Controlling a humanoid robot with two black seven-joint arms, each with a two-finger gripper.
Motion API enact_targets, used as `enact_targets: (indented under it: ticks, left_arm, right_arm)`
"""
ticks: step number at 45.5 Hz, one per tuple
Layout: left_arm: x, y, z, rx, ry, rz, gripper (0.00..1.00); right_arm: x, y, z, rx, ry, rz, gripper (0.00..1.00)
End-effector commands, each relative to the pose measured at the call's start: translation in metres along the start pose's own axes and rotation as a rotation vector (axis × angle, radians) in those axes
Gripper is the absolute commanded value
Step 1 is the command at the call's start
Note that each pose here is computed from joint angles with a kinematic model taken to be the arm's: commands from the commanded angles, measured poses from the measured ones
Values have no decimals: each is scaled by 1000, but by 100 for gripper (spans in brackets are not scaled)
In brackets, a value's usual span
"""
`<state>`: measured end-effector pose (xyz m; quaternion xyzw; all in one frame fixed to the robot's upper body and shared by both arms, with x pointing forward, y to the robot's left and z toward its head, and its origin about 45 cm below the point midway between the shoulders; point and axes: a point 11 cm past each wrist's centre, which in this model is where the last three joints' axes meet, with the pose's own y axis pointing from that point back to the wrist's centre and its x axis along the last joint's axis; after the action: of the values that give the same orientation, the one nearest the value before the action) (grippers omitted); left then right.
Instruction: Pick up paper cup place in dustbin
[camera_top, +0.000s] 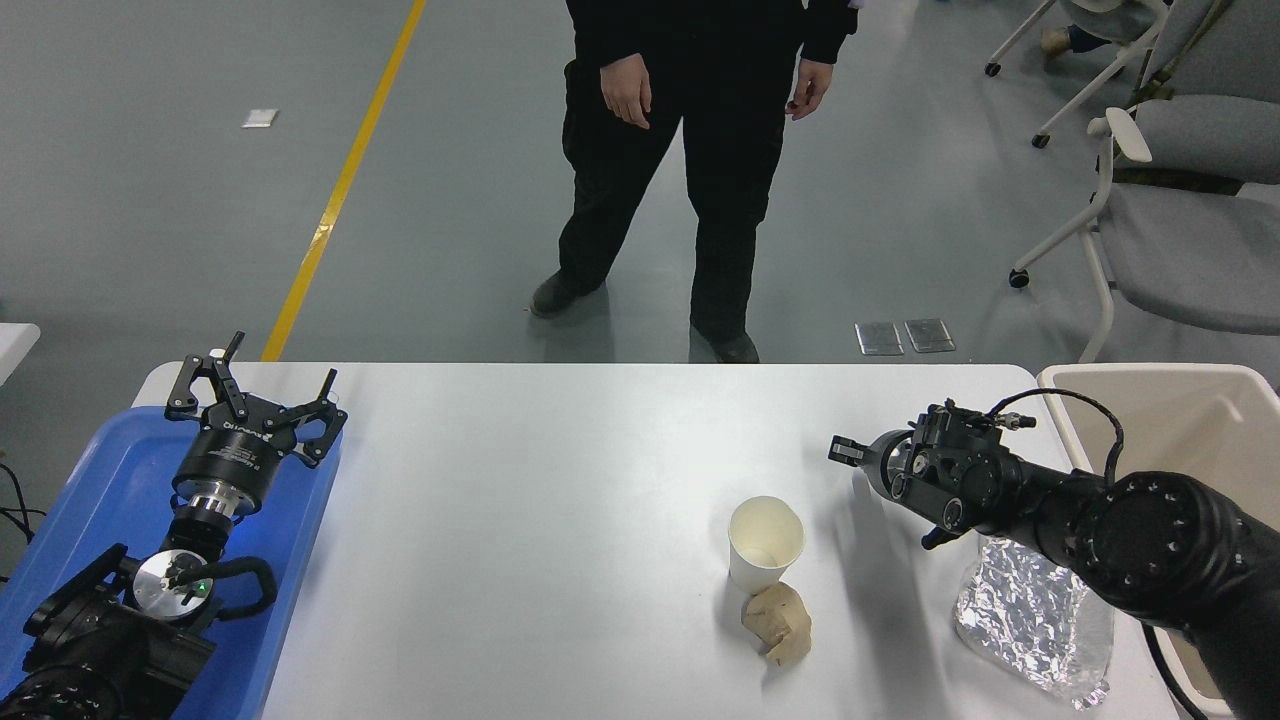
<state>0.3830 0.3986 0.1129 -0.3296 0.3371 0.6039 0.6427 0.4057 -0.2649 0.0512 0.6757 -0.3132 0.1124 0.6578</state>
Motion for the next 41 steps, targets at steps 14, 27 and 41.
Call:
enact_targets:
  ticks: [14, 27, 41]
  left_arm:
    - [0, 0, 0, -1, 2, 0, 99]
    - [0, 0, 0, -1, 1, 0, 99]
    - [0, 0, 0, 0, 1, 0, 99]
  right_arm:
    - [1, 0, 0, -1, -1, 2, 0]
    - [2, 0, 0, 0, -2, 4, 0]
    - [1, 0, -2, 9, -26, 1, 0]
